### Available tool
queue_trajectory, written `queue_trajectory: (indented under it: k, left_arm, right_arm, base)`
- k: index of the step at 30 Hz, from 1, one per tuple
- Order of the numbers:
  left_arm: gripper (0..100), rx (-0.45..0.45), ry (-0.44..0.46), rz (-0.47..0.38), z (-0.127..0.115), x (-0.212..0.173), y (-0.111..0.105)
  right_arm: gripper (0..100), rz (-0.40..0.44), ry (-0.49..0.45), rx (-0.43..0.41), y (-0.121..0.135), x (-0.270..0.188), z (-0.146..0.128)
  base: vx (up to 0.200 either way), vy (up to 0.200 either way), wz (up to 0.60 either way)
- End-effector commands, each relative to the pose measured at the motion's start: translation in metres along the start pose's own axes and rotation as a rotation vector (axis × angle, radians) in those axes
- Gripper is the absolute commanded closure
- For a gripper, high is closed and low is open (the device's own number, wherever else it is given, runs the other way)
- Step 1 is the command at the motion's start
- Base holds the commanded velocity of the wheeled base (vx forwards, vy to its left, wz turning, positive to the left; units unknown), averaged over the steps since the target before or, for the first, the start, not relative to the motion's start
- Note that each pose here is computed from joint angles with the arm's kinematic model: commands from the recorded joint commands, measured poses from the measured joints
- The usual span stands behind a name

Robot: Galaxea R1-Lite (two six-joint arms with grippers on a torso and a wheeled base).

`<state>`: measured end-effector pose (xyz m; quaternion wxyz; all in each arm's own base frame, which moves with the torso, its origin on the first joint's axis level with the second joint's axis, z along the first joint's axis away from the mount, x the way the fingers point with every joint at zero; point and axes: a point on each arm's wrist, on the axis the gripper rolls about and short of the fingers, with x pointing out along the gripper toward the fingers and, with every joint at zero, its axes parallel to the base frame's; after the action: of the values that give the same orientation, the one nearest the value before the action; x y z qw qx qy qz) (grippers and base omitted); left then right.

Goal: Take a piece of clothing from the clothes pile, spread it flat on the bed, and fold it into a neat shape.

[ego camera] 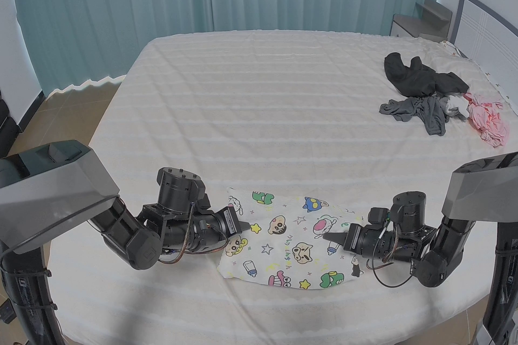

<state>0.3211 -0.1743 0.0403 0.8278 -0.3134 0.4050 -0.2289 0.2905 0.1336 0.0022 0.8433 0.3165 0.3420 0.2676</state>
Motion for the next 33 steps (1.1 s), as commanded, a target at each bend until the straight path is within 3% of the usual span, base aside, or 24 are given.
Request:
queue_trajectory:
  k: [1,16,33]
  left_arm:
    - [100,0.015,0.0,-0.022,-0.002,-0.004,-0.01]
    - [100,0.04,0.029,-0.07,-0.014,0.002,-0.03]
    - [100,0.038,0.041,-0.069,-0.017,0.006,-0.03]
  right_arm:
    - [100,0.001,-0.009,0.0,0.002,-0.006,0.002]
    - [100,-0.003,-0.055,0.001,0.007,-0.029,0.012]
    - [100,-0.022,-0.064,0.011,0.001,-0.03,0.013]
  base:
    - [0.0,-0.2,0.0]
    - [0.0,-0.2,0.0]
    - [0.0,-0.2,0.0]
